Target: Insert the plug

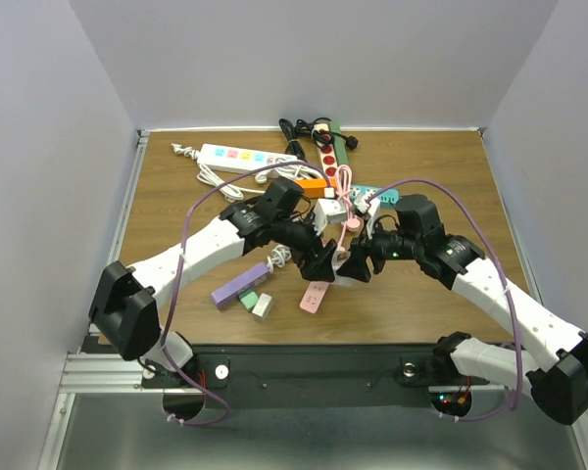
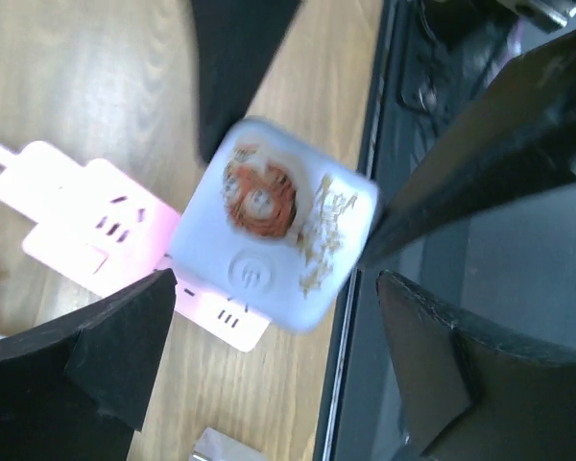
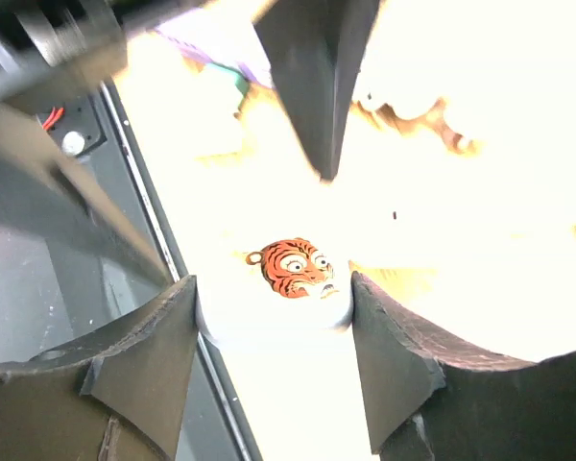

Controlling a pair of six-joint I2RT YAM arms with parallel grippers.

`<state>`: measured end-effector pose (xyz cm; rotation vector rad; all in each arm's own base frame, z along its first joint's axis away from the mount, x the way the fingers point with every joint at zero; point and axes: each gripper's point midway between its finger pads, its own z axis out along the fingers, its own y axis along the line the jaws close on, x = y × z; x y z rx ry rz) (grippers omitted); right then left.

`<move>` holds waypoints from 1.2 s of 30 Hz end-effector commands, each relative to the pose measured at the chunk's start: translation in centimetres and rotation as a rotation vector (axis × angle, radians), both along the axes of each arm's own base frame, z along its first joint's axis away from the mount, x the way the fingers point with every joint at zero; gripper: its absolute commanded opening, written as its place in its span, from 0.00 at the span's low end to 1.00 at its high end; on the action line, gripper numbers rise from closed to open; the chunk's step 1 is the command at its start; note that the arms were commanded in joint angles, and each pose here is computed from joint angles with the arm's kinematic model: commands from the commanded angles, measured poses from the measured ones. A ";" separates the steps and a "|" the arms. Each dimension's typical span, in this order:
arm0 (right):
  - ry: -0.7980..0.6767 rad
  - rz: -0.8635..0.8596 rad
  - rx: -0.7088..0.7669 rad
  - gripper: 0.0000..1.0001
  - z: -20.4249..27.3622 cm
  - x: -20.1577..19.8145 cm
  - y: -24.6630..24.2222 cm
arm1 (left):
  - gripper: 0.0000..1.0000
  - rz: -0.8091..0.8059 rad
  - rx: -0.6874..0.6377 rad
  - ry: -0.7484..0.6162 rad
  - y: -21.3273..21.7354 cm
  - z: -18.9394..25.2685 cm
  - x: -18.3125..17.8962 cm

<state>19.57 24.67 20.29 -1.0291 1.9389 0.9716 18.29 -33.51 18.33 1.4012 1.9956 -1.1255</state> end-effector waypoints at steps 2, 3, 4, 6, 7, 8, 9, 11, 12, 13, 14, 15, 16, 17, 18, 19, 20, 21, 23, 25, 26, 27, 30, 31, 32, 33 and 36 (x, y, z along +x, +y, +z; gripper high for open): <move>0.002 -0.061 0.016 0.01 0.0 0.4 0.0 | 0.98 0.144 -0.131 -0.074 0.4 2.8 2.5; 0.010 -0.065 0.016 0.01 -0.6 0.3 0.0 | 0.98 0.168 -0.148 -0.087 0.8 3.2 2.7; 0.004 -0.070 0.024 0.01 -0.5 0.5 0.0 | 0.98 0.184 -0.153 -0.086 1.1 3.2 2.7; -0.012 -0.094 0.026 0.01 -0.5 0.8 -0.1 | 0.98 0.225 -0.184 -0.082 2.0 3.2 2.5; -0.017 -0.093 0.034 0.01 -0.3 0.8 0.0 | 0.98 0.245 -0.198 -0.081 2.3 3.4 2.6; -0.040 -0.096 0.051 0.01 0.2 1.2 0.1 | 0.98 0.276 -0.203 -0.096 2.6 3.4 2.9; -0.058 -0.091 0.065 0.01 0.5 1.1 0.2 | 0.98 0.334 -0.232 -0.081 3.1 3.8 3.0; -0.053 -0.104 0.112 0.01 0.7 1.2 0.7 | 0.98 0.415 -0.264 -0.100 3.8 4.3 3.7; -0.059 -0.103 0.127 0.01 0.8 1.1 0.9 | 0.98 0.463 -0.283 -0.061 3.9 4.4 3.8; -0.072 -0.108 0.157 0.01 1.2 1.3 1.2 | 0.98 0.496 -0.308 -0.053 4.0 4.9 4.0; -0.069 -0.115 0.164 0.01 0.7 1.3 1.4 | 0.98 0.530 -0.328 -0.039 4.3 4.9 3.9; -0.077 -0.106 0.177 0.01 0.7 1.0 1.8 | 0.98 0.554 -0.371 -0.044 4.2 5.6 4.2; -0.079 -0.108 0.184 0.01 0.6 1.0 2.1 | 0.98 0.589 -0.403 0.005 4.1 5.9 4.1; -0.103 -0.131 0.200 0.01 0.6 1.5 2.4 | 0.98 0.615 -0.412 0.015 4.4 5.6 4.1; -0.111 -0.121 0.205 0.01 0.6 1.2 3.0 | 0.98 0.639 -0.427 0.019 4.5 5.6 4.3; -0.118 -0.125 0.206 0.01 0.4 1.2 3.3 | 0.98 0.669 -0.433 0.033 4.7 5.5 4.5; -0.137 -0.133 0.221 0.01 0.5 1.4 3.7 | 0.98 0.697 -0.426 0.049 4.9 4.7 4.6; -0.154 -0.121 0.242 0.01 0.6 1.1 4.3 | 0.98 0.715 -0.423 0.054 5.0 4.4 4.7; -0.154 -0.129 0.247 0.01 0.0 1.2 4.6 | 0.98 0.757 -0.406 0.068 5.4 3.4 5.1; -0.158 -0.136 0.241 0.01 -0.6 1.2 4.7 | 0.98 0.782 -0.392 0.084 5.5 2.7 5.3; -0.171 -0.146 0.244 0.01 -0.7 1.4 4.8 | 0.98 0.805 -0.391 0.102 5.6 2.5 5.3; -0.168 -0.147 0.242 0.01 -1.0 1.4 4.8 | 0.98 0.817 -0.389 0.111 5.7 2.3 5.4; -0.159 -0.143 0.246 0.01 -1.7 1.1 5.3 | 0.98 0.886 -0.403 0.125 6.2 2.2 6.0; -0.155 -0.145 0.241 0.01 -2.1 1.1 5.4 | 0.98 0.912 -0.410 0.139 6.4 2.2 6.1; -0.155 -0.150 0.238 0.01 -2.5 1.0 5.4 | 0.98 0.949 -0.407 0.133 6.8 2.0 6.4; -0.156 -0.150 0.241 0.01 -2.6 0.8 5.5 | 0.98 0.962 -0.421 0.129 7.0 2.4 6.4; -0.146 -0.163 0.237 0.01 -3.2 0.8 5.6 | 0.98 1.000 -0.420 0.127 7.5 2.2 6.8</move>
